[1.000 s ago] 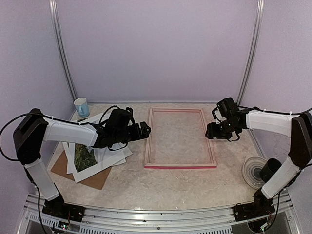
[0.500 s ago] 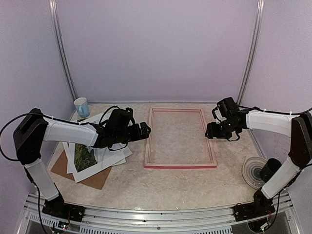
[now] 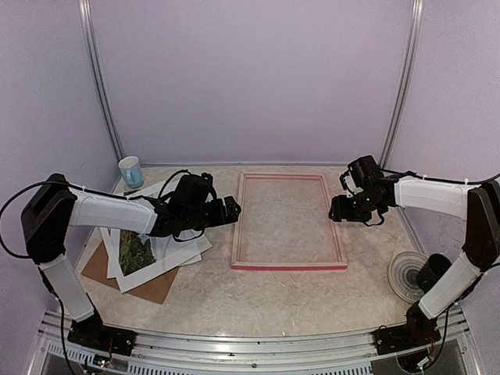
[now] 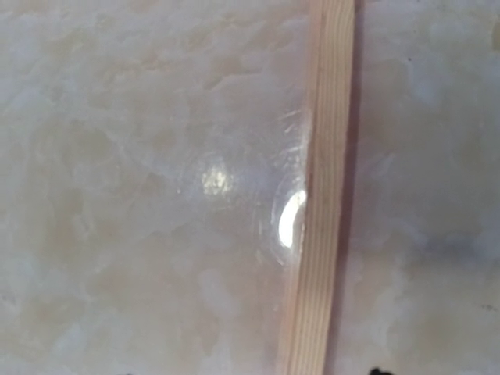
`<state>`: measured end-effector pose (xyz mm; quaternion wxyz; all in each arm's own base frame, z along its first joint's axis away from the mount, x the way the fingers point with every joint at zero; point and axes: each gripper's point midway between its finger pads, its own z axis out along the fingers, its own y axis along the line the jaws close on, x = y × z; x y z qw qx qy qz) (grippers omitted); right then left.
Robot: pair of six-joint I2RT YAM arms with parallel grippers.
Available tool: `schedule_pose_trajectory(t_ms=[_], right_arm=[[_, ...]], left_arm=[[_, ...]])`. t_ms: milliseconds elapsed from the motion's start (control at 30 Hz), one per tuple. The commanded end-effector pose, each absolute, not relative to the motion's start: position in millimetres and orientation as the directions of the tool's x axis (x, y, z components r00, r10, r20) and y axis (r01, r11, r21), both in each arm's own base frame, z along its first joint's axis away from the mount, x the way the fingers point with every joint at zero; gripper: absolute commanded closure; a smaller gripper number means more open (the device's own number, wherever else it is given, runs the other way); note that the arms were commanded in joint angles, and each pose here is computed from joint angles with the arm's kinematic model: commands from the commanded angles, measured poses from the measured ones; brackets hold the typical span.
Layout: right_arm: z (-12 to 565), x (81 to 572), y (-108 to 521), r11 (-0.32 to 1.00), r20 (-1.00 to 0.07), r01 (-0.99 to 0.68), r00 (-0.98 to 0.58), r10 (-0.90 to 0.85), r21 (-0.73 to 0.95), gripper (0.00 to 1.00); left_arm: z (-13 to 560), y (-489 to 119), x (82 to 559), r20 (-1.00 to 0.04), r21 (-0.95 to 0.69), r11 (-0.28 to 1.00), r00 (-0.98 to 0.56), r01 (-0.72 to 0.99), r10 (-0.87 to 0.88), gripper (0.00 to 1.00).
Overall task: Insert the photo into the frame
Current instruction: Frame the body at the center of the board.
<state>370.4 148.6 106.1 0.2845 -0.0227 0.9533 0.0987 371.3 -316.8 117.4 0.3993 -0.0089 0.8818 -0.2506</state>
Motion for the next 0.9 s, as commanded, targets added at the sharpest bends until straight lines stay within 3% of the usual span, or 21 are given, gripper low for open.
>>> schedule_pose_trajectory(t_ms=[0,867], right_arm=[[107.9,371.3,146.0,0.978,-0.557,-0.088,-0.830,0.033,0.189,0.36],[99.3,369.5,146.9,0.977,-0.548,-0.089,-0.836,0.034,0.196,0.36]], left_arm=[[122.7,-319.1,376.4,-0.710,-0.434,0.883,-0.671,0.178,-0.214,0.01],[115.6,-323.7,372.2,-0.702,-0.432,0.881,-0.686,0.194,-0.193,0.01]])
